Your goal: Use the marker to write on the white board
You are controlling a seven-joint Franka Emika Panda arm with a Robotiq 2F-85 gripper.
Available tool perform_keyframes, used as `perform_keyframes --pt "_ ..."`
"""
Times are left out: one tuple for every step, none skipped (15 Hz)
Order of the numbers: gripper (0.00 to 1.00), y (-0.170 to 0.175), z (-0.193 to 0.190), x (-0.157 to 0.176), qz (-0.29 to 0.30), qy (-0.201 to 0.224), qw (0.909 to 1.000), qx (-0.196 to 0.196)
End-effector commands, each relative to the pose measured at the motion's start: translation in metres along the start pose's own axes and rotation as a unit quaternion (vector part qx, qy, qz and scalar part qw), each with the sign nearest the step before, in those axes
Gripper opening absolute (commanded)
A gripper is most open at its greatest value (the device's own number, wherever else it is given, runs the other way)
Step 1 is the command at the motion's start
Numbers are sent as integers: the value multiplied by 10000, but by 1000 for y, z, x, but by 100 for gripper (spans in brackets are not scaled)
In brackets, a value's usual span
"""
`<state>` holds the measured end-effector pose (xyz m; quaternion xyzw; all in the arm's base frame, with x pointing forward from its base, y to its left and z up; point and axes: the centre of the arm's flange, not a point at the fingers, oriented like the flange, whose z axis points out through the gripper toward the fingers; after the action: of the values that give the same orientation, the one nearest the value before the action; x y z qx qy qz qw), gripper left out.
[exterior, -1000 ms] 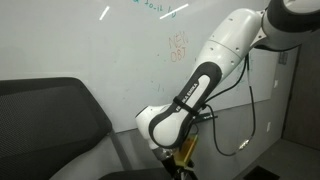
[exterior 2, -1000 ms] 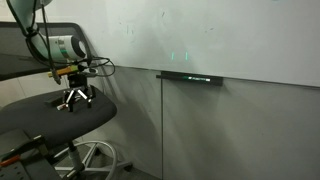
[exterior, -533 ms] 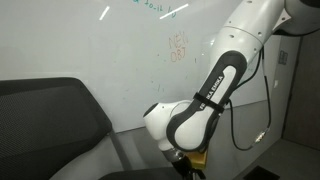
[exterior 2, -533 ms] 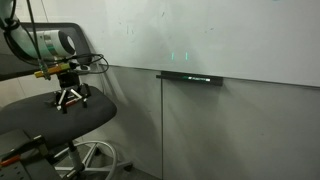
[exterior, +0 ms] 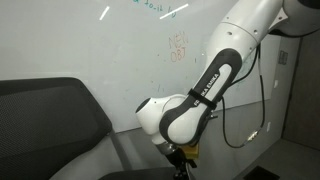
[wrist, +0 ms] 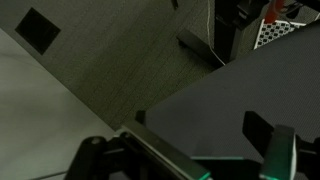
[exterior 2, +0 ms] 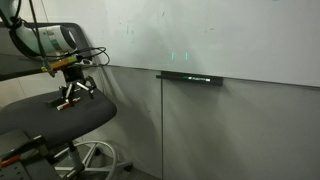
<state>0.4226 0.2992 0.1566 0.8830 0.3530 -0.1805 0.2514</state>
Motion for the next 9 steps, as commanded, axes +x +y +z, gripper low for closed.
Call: perform_keyframes --pt "100 16 -3 46 -218 -256 9994 8" --pt "100 19 -1 55 -252 -328 9991 23" --pt "100 22 0 67 -281 -439 9986 60" --pt "100 23 2 73 -320 -543 9980 96" --pt "100 22 1 82 -305 -662 9972 162" --pt "100 20 1 87 -280 -756 9966 194" --pt "100 17 -1 91 -239 -840 9959 241" --pt "100 12 -3 95 -163 -942 9950 303" --pt "100 6 -5 95 -121 -1037 9939 358"
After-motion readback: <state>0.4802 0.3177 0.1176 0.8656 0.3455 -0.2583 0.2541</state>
